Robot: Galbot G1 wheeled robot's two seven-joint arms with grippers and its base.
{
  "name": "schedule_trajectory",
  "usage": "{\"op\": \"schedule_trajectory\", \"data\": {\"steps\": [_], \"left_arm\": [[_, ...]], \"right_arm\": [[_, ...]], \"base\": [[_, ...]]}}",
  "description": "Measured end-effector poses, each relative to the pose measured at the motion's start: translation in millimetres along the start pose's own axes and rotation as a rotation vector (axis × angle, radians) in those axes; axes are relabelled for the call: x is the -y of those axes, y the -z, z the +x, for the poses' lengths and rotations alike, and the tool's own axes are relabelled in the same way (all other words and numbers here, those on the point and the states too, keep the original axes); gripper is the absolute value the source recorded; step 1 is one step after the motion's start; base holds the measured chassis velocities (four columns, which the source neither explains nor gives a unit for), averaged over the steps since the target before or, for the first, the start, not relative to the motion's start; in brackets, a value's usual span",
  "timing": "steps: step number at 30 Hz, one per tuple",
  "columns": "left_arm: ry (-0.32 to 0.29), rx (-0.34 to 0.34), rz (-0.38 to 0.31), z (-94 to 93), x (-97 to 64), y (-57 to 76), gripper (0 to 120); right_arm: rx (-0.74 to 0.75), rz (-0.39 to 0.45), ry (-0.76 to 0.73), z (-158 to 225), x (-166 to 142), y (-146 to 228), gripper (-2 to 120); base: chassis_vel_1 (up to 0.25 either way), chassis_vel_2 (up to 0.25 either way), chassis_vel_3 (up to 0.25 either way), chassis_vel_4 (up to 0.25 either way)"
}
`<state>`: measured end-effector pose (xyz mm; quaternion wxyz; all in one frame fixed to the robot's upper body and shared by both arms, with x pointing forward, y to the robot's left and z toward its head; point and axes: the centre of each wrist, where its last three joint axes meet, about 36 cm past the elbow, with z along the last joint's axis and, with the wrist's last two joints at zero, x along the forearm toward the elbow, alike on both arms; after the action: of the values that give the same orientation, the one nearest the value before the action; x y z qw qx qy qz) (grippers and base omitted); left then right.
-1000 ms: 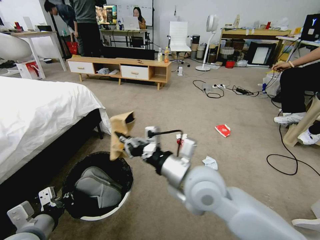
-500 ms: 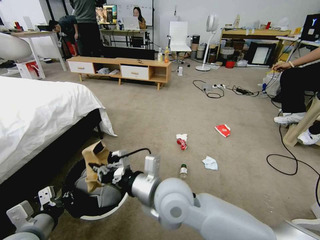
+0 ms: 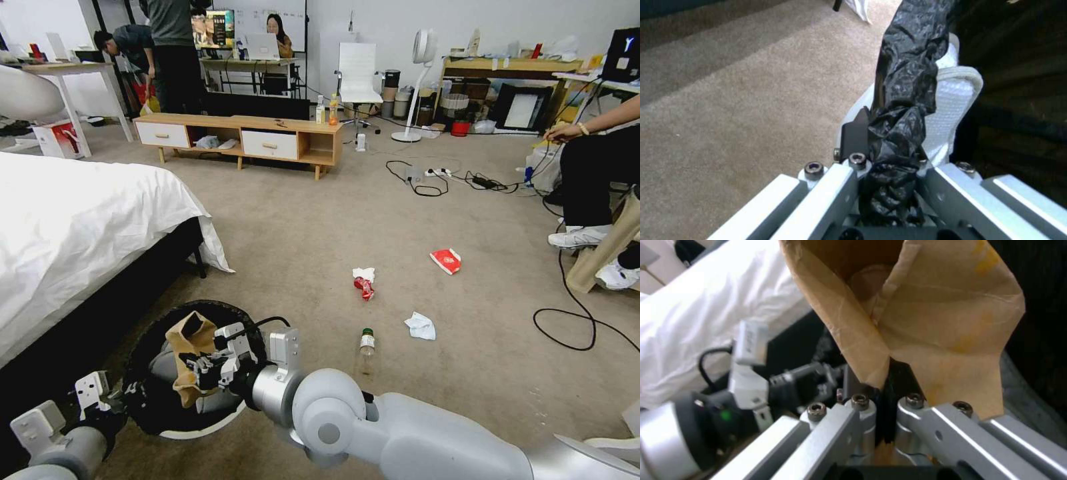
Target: Pick up the trash bin and place the garbage on the floor into it.
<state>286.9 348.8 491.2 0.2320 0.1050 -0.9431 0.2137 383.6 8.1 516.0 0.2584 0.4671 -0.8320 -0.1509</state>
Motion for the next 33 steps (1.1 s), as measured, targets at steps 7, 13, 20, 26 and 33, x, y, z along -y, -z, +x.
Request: {"op": "schedule_trajectory", "data": {"steps": [7, 13, 20, 26, 33], "left_arm": [[-0.002, 0.001, -0.001, 1.0, 0.4, 0.1, 1], [-0.003, 0.001, 0.004, 0.8, 0.7, -0.4, 1], [-0.002, -0.003, 0.006, -1.0, 0.1, -1.8, 1], [0.001, -0.006, 0.008, -2.3, -0.7, -2.6, 1], [0.001, -0.008, 0.009, -3.9, -2.2, -2.9, 1]], "right_arm": [[-0.029, -0.006, -0.035, -5.9, 9.1, -16.4, 0], [-0.042, -0.006, -0.063, -13.1, 17.2, -24.1, 0], [-0.051, -0.002, -0.089, -18.5, 24.7, -31.9, 0], [-0.054, -0.001, -0.099, -21.8, 28.6, -35.5, 0], [-0.065, 0.0, -0.113, -28.6, 30.5, -43.1, 5]], "base": [[0.0, 0.0, 0.0, 0.0], [0.0, 0.0, 0.0, 0.0], [0.0, 0.0, 0.0, 0.0], [0.0, 0.0, 0.0, 0.0], [0.0, 0.0, 0.0, 0.0]]}}
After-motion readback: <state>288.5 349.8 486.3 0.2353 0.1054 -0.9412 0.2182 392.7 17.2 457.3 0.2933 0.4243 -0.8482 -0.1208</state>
